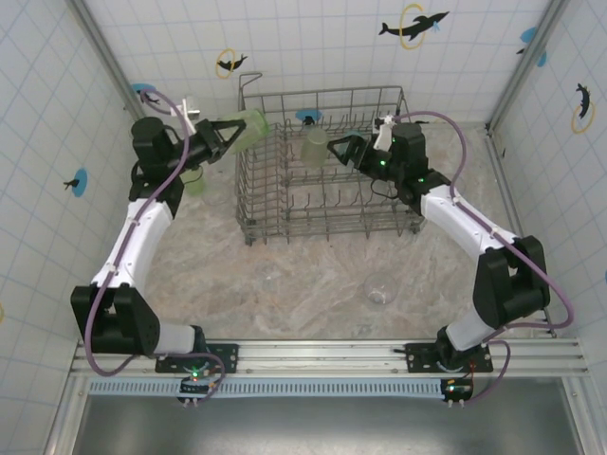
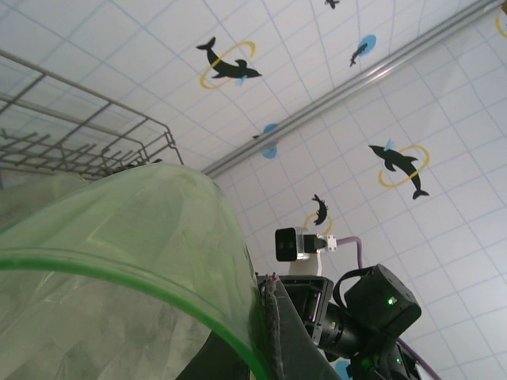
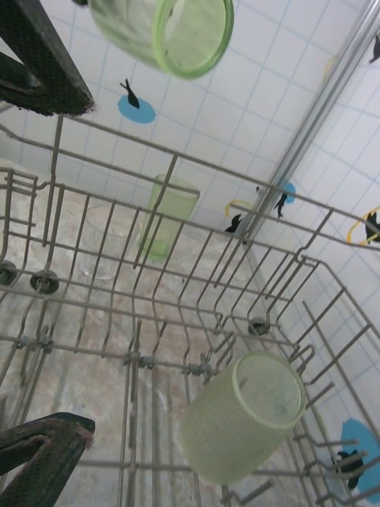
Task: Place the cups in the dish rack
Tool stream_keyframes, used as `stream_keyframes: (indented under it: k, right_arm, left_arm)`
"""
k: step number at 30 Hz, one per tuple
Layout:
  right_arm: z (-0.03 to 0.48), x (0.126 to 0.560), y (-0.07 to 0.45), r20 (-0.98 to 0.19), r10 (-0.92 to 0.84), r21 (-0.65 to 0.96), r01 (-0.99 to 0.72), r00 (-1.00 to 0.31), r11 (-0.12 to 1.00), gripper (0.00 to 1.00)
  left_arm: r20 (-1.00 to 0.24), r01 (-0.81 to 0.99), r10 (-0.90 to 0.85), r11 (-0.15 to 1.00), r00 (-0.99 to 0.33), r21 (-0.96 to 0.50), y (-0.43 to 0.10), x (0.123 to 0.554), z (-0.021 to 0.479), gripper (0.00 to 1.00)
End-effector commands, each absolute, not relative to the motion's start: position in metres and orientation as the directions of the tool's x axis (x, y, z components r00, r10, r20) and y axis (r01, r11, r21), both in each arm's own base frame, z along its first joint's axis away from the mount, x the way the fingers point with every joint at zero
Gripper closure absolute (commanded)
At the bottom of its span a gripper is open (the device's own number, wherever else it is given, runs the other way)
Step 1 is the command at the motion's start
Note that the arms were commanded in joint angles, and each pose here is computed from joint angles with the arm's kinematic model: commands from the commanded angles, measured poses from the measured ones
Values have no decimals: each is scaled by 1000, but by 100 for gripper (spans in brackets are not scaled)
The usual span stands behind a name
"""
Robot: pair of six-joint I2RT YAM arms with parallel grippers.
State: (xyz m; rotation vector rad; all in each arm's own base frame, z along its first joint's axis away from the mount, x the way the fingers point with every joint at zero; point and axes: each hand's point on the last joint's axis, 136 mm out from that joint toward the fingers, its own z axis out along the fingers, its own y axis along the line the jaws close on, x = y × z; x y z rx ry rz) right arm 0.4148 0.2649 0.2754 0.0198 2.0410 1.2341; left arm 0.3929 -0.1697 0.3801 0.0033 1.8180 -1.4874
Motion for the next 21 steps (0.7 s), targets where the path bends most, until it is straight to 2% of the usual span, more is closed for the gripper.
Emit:
stream_keyframes:
  k: [1, 12, 21]
  right_arm:
    - [292, 411, 276, -576, 384, 801, -403, -722, 443, 0]
    - [309, 402, 289, -531, 386, 847, -459, -754, 268, 0]
    - [305, 407, 297, -406, 417, 913, -380, -813, 147, 0]
  left_arm:
    - [-582, 517, -437, 271, -686, -812, -187, 396, 398, 100]
    - [-558, 547, -328, 135, -762, -826, -250, 389, 384, 100]
    - [-545, 554, -270, 52, -793, -831, -282, 378, 375, 100]
